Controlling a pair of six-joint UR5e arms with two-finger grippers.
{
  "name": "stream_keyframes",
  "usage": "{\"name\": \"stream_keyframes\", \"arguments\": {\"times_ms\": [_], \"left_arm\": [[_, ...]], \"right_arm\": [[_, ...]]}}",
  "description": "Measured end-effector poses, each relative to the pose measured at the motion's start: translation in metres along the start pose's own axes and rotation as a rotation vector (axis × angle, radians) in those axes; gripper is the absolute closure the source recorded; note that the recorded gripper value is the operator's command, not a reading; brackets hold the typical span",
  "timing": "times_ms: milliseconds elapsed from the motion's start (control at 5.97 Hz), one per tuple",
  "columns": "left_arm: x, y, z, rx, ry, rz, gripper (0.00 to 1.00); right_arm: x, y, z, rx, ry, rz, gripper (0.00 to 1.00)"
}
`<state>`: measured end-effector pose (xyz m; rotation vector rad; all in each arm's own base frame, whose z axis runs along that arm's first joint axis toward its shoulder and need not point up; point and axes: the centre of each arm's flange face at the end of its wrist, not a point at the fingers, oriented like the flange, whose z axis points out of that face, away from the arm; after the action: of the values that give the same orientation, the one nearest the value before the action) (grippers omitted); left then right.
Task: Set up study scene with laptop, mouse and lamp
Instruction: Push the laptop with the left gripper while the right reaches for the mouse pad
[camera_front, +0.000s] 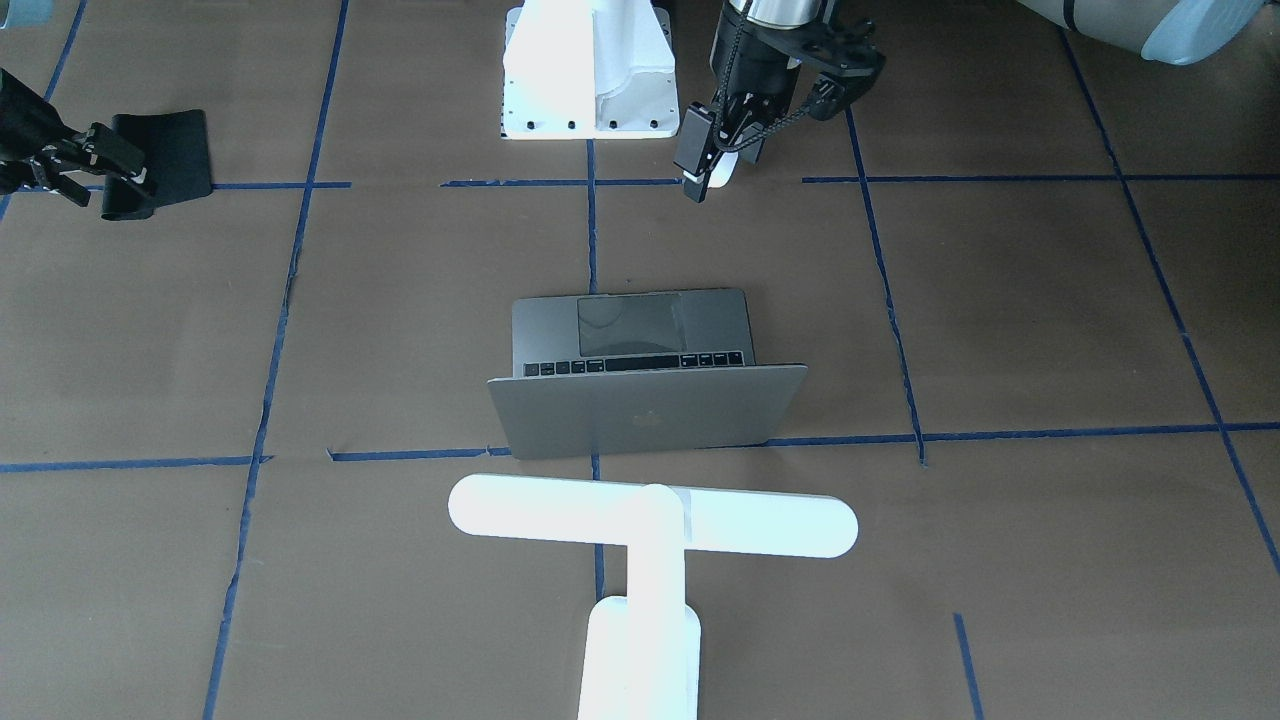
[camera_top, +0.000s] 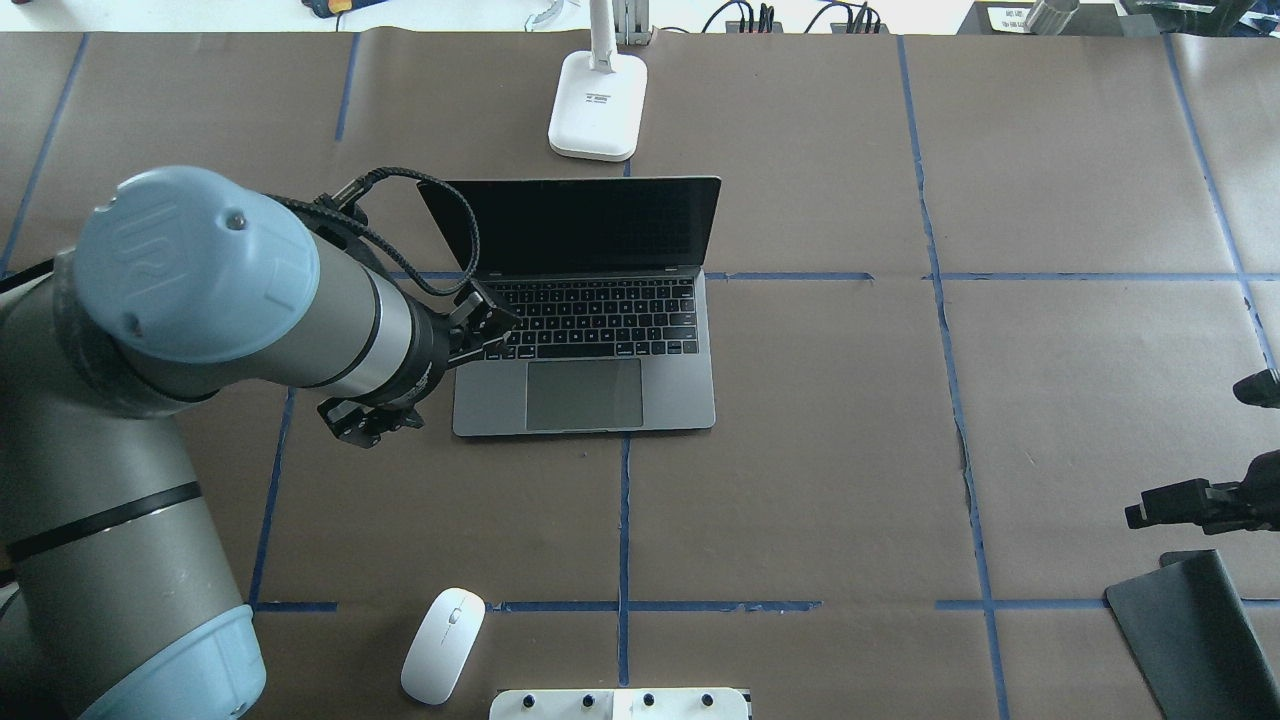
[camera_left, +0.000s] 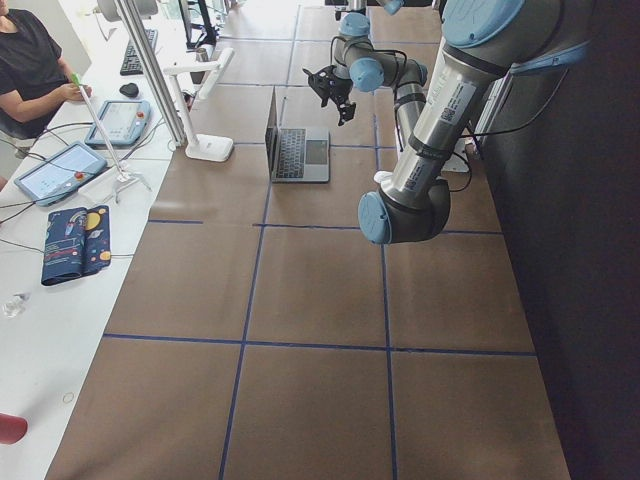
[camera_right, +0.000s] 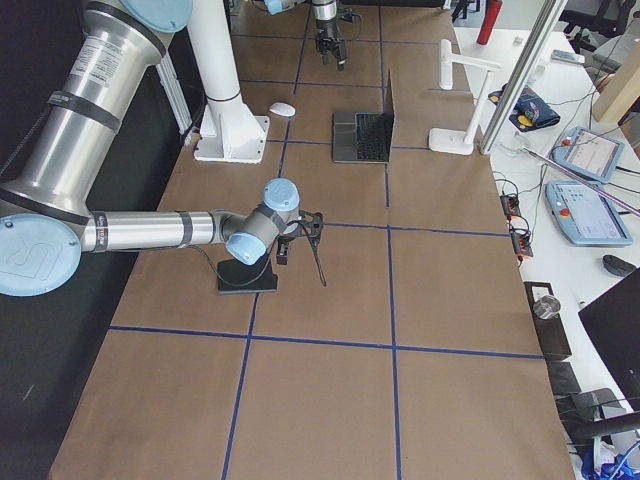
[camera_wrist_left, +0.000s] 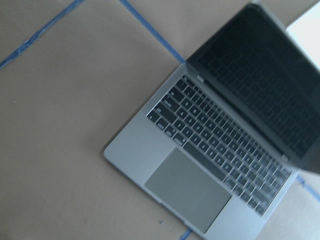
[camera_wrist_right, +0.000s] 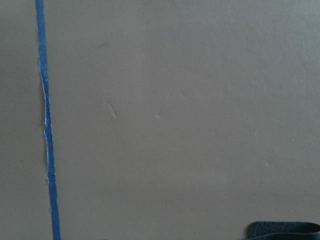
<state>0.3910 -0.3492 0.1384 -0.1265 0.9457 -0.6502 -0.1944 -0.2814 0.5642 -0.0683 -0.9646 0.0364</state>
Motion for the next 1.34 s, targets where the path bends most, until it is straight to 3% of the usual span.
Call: {"name": "stream_keyframes", "arguments": {"times_ms": [502,1339], "left_arm": [[-0.023,0.016,0.003,-0.04,-0.017,0.204,0.0],[-0.024,0.022,0.002,-0.053,-0.008,0.24,0.0]], "right_arm": [[0.037,0.021,0.014,-0.009,0.059,0.034,0.0],[0.079,0.039,0.036,-0.08,0.143,0.069,0.04]]}}
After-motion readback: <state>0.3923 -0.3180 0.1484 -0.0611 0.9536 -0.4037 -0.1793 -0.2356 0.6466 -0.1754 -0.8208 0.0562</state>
